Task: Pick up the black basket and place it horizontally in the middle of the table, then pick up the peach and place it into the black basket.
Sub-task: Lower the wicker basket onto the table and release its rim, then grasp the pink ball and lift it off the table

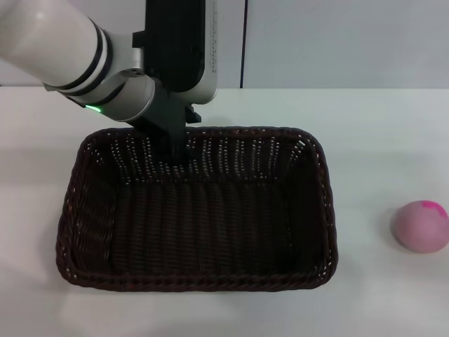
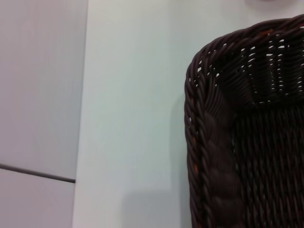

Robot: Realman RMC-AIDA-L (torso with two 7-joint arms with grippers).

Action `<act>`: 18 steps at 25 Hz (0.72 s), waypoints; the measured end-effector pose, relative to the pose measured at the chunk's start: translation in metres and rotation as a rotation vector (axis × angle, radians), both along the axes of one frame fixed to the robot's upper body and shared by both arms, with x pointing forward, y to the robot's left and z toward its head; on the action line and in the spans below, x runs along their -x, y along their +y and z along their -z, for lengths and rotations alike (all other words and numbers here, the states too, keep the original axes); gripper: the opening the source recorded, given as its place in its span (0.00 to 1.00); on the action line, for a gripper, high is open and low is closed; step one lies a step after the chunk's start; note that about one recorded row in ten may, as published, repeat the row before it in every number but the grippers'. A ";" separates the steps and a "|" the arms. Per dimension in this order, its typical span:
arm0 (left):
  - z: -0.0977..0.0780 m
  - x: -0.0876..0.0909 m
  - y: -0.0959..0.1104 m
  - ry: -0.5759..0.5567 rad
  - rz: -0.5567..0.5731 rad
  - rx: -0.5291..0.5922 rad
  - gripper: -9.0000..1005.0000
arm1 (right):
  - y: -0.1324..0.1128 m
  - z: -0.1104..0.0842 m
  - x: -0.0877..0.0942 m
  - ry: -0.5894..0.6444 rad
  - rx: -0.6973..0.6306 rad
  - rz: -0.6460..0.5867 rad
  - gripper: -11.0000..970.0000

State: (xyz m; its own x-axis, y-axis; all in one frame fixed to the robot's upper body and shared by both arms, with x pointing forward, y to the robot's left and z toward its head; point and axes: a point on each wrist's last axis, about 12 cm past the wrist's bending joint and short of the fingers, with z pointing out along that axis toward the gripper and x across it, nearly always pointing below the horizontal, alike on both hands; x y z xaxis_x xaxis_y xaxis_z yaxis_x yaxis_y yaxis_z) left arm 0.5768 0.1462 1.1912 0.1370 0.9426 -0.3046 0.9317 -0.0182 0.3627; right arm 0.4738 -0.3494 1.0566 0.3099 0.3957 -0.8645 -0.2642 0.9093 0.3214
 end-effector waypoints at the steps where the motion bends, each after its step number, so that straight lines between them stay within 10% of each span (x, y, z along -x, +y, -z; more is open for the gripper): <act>1: -0.001 0.000 0.001 -0.009 -0.005 0.006 0.36 | 0.000 0.000 0.000 0.000 0.001 0.001 0.75; 5: -0.011 -0.006 0.014 -0.039 -0.072 0.093 0.46 | -0.013 -0.004 0.007 0.004 0.007 -0.031 0.75; 11: -0.030 -0.007 0.082 -0.046 -0.289 0.574 0.66 | -0.059 -0.039 0.014 0.090 0.087 -0.256 0.75; 18: 0.009 0.037 0.171 -0.193 -0.457 1.218 0.71 | -0.091 -0.137 -0.010 0.704 0.242 -0.615 0.75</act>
State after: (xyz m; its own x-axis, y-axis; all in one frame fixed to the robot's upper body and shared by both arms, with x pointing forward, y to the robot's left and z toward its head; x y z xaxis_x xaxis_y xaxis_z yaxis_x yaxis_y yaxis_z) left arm 0.5402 0.3172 1.1820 0.0173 0.0521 -0.9985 0.6981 0.7143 0.0494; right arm 0.4840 -0.4403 1.1937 -0.5127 0.1025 -0.8525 -0.5344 0.7390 0.4102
